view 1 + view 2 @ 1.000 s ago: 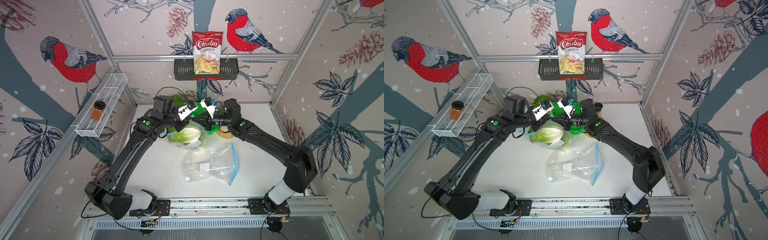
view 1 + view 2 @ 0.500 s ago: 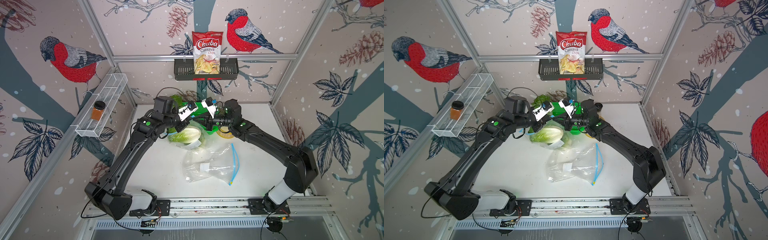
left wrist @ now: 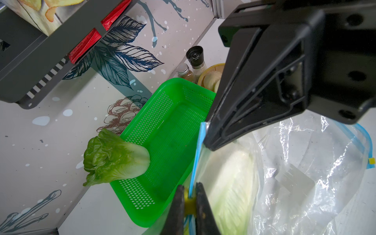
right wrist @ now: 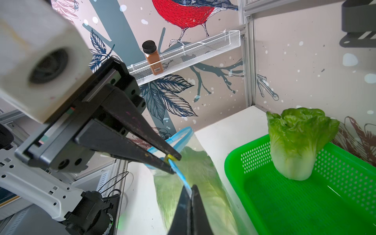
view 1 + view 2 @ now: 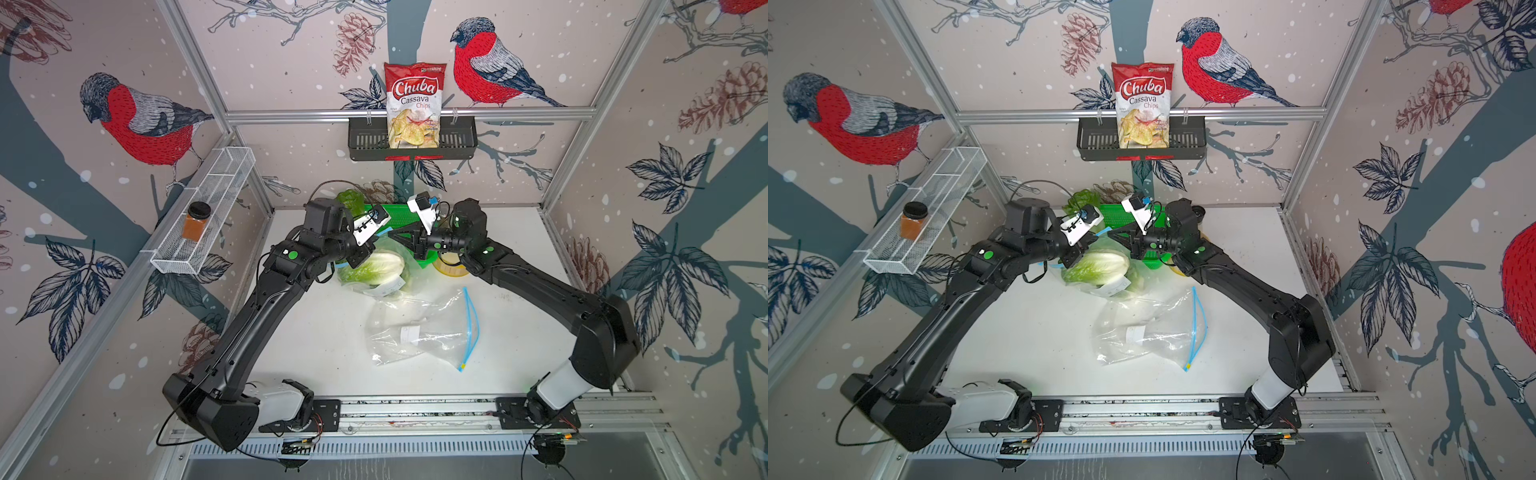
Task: Put the chinese cabbages into a zipper bag and zip it
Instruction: Zip the zipper on the zipper food storage bag.
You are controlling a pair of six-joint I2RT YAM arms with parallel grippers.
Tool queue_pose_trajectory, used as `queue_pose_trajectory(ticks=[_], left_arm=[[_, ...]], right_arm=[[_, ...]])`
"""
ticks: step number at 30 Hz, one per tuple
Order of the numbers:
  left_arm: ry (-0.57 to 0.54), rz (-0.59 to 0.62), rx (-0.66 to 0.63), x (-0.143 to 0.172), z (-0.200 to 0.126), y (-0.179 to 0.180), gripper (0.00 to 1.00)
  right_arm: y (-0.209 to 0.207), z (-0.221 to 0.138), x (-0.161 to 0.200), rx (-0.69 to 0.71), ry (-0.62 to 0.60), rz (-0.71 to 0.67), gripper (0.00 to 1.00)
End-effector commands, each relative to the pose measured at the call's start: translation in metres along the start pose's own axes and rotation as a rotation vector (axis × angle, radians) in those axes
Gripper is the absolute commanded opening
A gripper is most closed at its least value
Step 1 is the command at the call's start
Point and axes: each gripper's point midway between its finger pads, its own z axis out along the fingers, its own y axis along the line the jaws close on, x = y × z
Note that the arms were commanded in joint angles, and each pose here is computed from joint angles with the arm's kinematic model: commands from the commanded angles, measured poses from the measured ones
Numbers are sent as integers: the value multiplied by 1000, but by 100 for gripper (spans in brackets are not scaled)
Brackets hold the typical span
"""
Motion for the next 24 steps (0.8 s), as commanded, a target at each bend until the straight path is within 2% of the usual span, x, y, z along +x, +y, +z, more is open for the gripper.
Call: queue_pose_trajectory(ticks=[1,13,24], left_arm=[[88,-39,-70,22,-6,11,10],[171,-143,-134,61,-19,21,10],[208,-185,-203,78,-36,30,10]], right_arm=[[-11,-7,-20,71,-65,-21,0],[-29,-16,-24,141,-84,8,0],[-44,-23,-24,187,-89,24,0]])
